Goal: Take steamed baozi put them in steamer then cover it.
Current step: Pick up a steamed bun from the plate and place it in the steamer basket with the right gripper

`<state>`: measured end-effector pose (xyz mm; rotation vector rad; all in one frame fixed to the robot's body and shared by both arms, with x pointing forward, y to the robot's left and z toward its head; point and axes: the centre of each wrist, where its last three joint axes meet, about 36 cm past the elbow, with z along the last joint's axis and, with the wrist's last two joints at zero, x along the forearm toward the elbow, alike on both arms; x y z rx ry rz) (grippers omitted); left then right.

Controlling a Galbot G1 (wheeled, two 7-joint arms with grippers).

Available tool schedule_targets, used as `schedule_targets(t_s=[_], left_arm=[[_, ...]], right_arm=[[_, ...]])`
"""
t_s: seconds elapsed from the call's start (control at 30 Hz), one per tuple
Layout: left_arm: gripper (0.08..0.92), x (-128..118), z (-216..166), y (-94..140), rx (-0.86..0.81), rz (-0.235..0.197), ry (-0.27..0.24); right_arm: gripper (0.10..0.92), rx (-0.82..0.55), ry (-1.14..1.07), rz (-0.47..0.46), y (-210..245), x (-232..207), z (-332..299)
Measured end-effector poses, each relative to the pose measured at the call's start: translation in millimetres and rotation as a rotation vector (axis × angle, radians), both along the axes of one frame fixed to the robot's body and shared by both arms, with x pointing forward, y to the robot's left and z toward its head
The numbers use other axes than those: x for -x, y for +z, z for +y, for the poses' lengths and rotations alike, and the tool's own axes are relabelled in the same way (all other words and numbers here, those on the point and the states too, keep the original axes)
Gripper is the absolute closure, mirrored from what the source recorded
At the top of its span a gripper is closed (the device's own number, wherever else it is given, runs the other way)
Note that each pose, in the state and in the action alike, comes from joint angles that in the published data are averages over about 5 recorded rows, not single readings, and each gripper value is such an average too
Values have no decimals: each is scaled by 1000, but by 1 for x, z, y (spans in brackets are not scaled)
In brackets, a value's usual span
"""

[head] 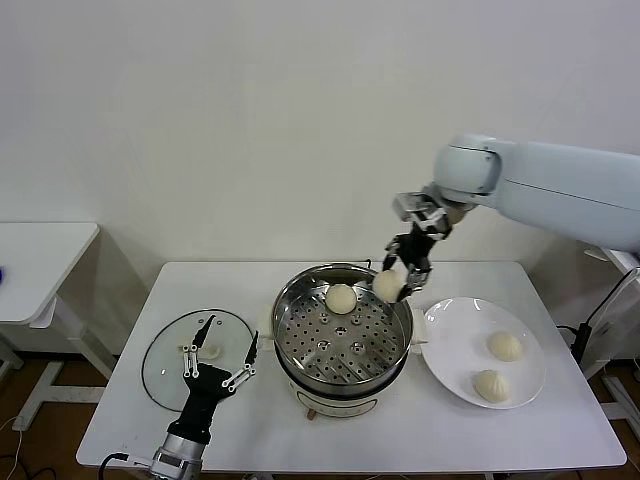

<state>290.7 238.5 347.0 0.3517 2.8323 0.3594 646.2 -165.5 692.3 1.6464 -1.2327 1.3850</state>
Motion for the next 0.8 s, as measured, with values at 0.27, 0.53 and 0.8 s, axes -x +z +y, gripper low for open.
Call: schedule_targets(t_s=[0.27,0.53,0.8], left_arm=[[177,-2,-1,-2,3,-1,0],[177,-2,1,-4,-2,2,1],[177,-1,3,-4,-5,3,6]], right_arm=[[369,5,16,12,-24,9,62],[369,8,17,5,-55,15,102],[369,1,12,-3,-78,18,123]])
